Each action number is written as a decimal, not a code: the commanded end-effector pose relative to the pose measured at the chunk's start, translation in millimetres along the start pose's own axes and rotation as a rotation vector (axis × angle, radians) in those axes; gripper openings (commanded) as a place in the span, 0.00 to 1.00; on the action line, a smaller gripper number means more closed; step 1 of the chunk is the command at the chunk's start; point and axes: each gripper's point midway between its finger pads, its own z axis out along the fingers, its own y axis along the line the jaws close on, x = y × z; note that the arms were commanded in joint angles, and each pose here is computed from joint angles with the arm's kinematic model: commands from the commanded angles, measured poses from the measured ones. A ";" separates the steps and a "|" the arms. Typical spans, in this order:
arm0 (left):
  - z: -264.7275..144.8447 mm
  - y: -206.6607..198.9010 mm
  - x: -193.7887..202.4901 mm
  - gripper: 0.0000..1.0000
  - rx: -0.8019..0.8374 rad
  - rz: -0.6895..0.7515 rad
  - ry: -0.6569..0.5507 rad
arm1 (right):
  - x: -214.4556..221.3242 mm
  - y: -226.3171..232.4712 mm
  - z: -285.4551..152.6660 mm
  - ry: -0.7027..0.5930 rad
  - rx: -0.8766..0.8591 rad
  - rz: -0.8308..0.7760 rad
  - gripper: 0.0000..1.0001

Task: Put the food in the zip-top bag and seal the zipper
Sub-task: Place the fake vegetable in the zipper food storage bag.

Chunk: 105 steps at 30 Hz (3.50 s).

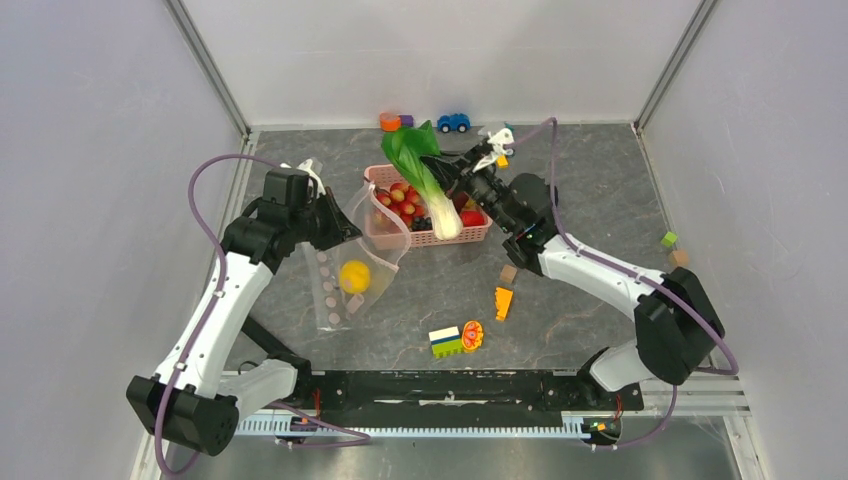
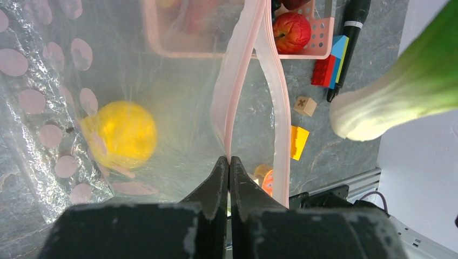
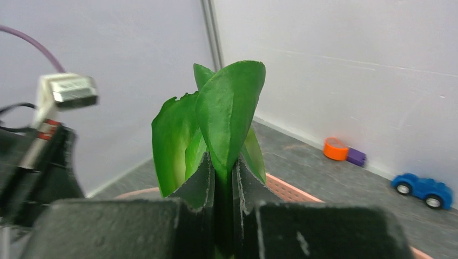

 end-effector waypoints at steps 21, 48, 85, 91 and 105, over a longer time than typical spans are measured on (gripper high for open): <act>-2.8 -19.7 -3.0 0.02 0.124 0.034 0.006 | -72.8 108.9 -5.5 -0.523 -0.314 0.262 0.00; -2.8 -10.0 -13.7 0.02 0.143 -0.051 -0.014 | 16.2 127.5 -74.3 -0.280 -0.391 0.137 0.44; -12.6 -32.3 -12.1 0.02 0.321 -0.009 0.017 | 95.5 99.9 -57.8 -0.022 -0.116 0.108 0.00; -11.1 -33.1 -11.2 0.02 0.330 -0.012 0.025 | 106.8 100.4 -45.9 -0.005 0.028 0.110 0.00; -17.3 -41.7 -11.4 0.02 0.381 -0.001 0.015 | 175.0 119.0 -36.6 0.258 0.158 0.111 0.10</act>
